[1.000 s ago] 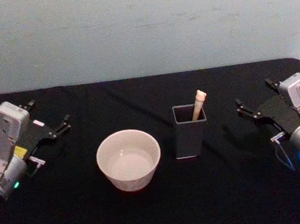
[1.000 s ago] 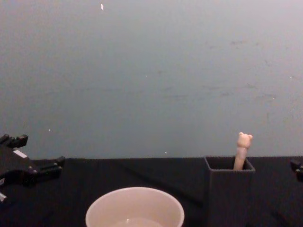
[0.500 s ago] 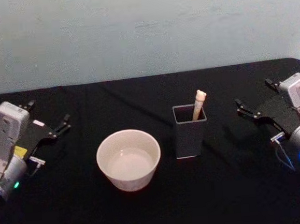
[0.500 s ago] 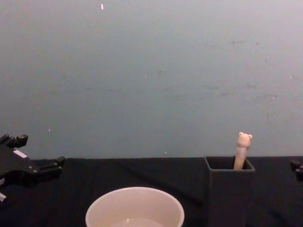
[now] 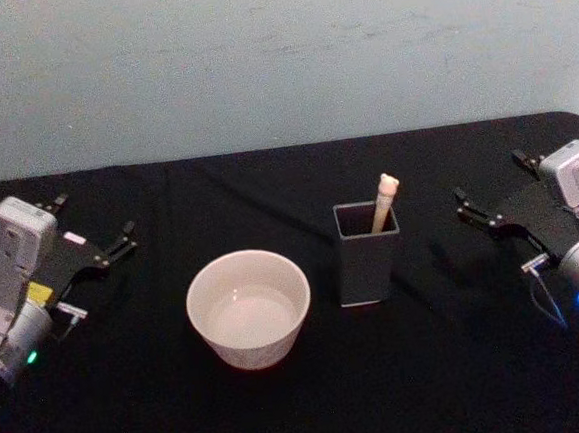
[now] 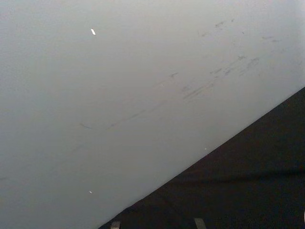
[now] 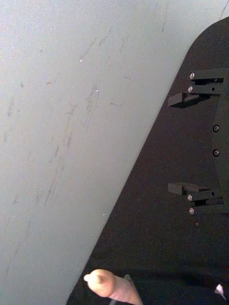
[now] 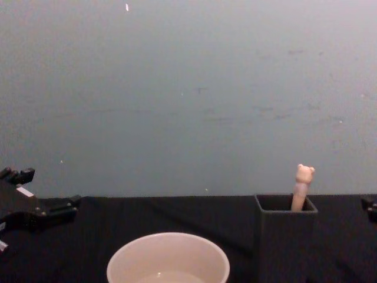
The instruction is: Pick up the stirring spoon with one hand, stir inside the cup, then place it back in its original position.
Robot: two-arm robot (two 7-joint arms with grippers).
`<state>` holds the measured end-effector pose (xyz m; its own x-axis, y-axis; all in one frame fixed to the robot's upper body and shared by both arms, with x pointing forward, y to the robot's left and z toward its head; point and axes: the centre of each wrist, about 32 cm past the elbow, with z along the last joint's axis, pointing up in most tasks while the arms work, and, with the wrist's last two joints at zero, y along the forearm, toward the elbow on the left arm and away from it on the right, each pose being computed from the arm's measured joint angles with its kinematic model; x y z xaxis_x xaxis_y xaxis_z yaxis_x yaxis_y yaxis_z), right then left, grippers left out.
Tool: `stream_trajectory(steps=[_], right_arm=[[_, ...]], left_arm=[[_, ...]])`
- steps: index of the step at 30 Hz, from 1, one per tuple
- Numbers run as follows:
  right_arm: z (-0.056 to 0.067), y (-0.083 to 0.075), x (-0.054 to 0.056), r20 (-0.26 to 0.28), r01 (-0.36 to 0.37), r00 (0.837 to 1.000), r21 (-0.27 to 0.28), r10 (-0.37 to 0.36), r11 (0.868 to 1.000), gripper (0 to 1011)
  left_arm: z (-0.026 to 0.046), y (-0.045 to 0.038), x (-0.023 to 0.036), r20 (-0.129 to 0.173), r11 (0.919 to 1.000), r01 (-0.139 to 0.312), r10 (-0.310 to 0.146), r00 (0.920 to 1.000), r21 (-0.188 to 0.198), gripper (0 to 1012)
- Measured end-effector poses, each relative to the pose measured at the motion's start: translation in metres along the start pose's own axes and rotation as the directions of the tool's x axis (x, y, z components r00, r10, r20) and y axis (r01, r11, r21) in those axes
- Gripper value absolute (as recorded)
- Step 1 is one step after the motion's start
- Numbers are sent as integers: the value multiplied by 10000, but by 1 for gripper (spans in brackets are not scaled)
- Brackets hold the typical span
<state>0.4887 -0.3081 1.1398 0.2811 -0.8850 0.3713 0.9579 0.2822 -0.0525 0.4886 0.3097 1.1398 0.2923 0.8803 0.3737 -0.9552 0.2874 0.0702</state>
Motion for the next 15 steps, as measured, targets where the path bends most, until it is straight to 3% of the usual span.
stream_trajectory(steps=[6, 10, 15], right_arm=[[50, -73, 52, -230, -274, 9993, 165, 278, 9995, 1002], [92, -190, 122, -421, -822, 9956, 245, 832, 9963, 1002], [150, -382, 207, -907, -1858, 9778, 425, 1890, 9817, 1002]], left_arm=[[0, 0, 0, 0, 10000, 1, -1, 10000, 1, 1001], [0, 0, 0, 0, 10000, 0, 0, 10000, 0, 1001], [0, 0, 0, 0, 10000, 0, 0, 10000, 1, 1001]])
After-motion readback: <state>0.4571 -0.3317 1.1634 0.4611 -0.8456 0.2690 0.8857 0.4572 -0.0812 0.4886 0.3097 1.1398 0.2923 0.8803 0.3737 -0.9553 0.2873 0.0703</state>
